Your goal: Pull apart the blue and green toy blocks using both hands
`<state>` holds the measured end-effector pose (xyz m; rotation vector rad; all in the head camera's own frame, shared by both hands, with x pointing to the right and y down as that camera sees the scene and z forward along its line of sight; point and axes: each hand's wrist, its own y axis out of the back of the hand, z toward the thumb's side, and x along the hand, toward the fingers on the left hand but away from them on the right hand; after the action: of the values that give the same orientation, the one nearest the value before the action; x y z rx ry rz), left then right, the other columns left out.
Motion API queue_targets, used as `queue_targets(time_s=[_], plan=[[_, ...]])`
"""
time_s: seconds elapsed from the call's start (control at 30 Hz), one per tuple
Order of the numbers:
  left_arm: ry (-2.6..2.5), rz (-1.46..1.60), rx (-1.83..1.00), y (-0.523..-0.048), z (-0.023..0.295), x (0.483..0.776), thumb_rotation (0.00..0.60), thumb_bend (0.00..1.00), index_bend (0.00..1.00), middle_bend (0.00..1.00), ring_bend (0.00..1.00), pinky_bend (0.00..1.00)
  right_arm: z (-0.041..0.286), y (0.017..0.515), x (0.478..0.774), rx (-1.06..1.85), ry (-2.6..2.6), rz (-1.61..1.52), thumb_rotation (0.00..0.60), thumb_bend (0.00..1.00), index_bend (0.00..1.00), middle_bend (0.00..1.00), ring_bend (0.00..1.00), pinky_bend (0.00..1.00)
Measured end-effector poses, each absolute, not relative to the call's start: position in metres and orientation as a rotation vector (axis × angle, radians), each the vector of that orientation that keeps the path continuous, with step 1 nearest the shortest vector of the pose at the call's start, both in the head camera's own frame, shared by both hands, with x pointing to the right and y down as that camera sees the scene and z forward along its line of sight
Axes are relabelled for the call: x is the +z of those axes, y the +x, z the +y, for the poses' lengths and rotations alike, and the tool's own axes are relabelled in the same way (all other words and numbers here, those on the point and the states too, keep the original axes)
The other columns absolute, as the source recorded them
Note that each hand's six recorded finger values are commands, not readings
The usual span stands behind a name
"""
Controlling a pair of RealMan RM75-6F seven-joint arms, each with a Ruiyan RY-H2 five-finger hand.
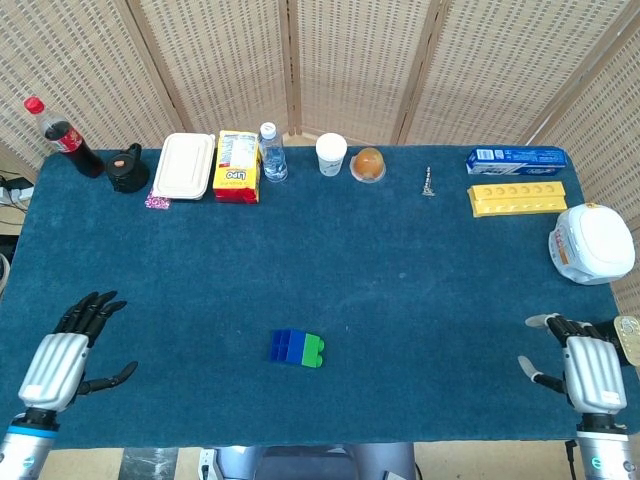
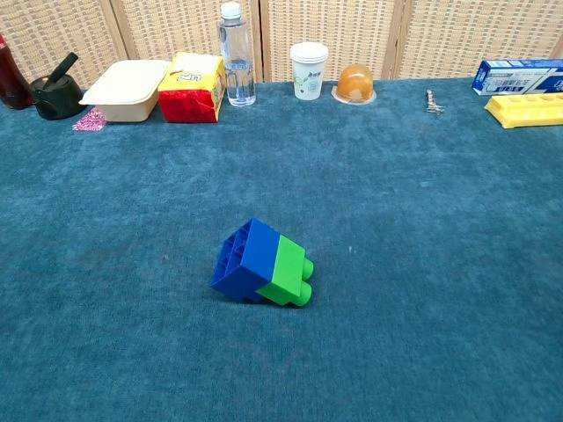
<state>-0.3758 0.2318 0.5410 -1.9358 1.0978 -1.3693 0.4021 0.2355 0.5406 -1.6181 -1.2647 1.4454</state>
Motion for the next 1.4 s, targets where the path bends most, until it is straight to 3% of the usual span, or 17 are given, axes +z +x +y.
queue_targets(time_s=[0.37, 0.8, 1.4], plan=[[-2.208, 0.943, -1.27, -0.323, 0.216, 0.563, 0.476, 0.28, 0.17, 0.16, 0.08, 0.24, 0.235, 0.401, 0.539, 1.434, -1.627, -1.254, 0.6, 0.26, 0.38, 0.41, 0.43, 0.32], [-2.36, 0.489, -1.178, -0.258, 0.199, 0.6, 0.479, 0.3, 0.21, 0.17, 0.08, 0.24, 0.236, 0.403, 0.536, 1.443, -1.615, -1.258, 0.6, 0.26, 0.38, 0.41, 0.43, 0.32], [-2.349, 0.277, -1.162, -0.198, 0.177, 0.642, 0.476, 0.3, 0.21, 0.17, 0.08, 0.24, 0.24, 0.41, 0.531, 1.456, -1.584, -1.275, 0.6, 0.26, 0.38, 0.41, 0.43, 0.32]])
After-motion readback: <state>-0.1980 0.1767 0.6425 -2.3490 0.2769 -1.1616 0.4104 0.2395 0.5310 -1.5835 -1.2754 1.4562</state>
